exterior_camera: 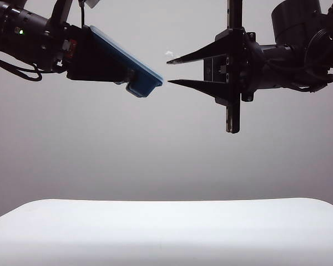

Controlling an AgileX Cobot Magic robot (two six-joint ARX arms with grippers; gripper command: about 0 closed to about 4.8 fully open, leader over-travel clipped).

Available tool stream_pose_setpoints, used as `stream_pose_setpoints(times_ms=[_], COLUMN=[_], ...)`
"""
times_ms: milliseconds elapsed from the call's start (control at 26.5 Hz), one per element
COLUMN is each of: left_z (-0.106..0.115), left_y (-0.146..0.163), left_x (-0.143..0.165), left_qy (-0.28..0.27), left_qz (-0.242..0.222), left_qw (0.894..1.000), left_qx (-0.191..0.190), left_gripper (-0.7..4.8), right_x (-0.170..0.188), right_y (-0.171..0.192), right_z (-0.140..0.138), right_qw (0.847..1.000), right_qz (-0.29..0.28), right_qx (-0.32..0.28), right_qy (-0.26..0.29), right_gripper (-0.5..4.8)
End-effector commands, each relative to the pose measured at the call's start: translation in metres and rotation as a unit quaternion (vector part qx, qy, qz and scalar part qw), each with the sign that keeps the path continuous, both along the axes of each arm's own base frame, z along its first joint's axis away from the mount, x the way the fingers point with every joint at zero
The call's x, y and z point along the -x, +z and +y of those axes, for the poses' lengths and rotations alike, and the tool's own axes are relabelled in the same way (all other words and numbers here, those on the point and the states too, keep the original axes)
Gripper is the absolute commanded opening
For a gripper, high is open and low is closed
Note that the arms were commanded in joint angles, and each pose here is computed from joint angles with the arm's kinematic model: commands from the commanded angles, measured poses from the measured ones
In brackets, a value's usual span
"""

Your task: Pick up the ice cube tray, remove its lid, and then place both the tray and the lid back on the table.

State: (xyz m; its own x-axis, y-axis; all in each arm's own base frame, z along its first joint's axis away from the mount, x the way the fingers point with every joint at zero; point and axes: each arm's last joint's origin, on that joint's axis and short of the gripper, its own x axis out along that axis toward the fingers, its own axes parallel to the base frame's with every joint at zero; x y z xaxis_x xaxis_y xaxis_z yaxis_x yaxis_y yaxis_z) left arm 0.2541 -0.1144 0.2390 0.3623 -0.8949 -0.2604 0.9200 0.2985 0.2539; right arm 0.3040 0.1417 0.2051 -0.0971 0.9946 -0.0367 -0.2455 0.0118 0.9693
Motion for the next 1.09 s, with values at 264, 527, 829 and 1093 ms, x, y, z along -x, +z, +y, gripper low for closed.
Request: stream_pose_setpoints(times_ms=[264, 527, 829, 1093], left_z=[-0.0009, -0.0013, -0.0014, -0.0011], left_y=[0.0042, 0.0037, 0.0035, -0.0010], left_x=[0.0005, 0.0010, 0.0010, 0.0015], left_qy=[-0.018, -0.024, -0.025, -0.025], left_qz=[-0.011, -0.008, -0.007, 0.012], left_qw=[1.000, 1.000, 1.000, 1.000], left_qx=[0.013, 0.014, 0.015, 0.006], left_gripper=[1.54, 1.52, 1.52, 1.52], right_x=[0.0000, -0.0003, -0.0003, -0.0037], right_y=[-0.0020, -0.0019, -0.0018, 0.0072], right_z=[0.0001, 0.0001, 0.0002, -0.0044], right_qw=[1.000, 1.000, 1.000, 0.999], right_qz=[-0.010, -0.010, -0.010, -0.022], right_qx=[0.007, 0.008, 0.008, -0.010], right_qy=[-0.010, -0.016, -0.015, -0.025], right_gripper=[1.17, 1.10, -0.06, -0.06])
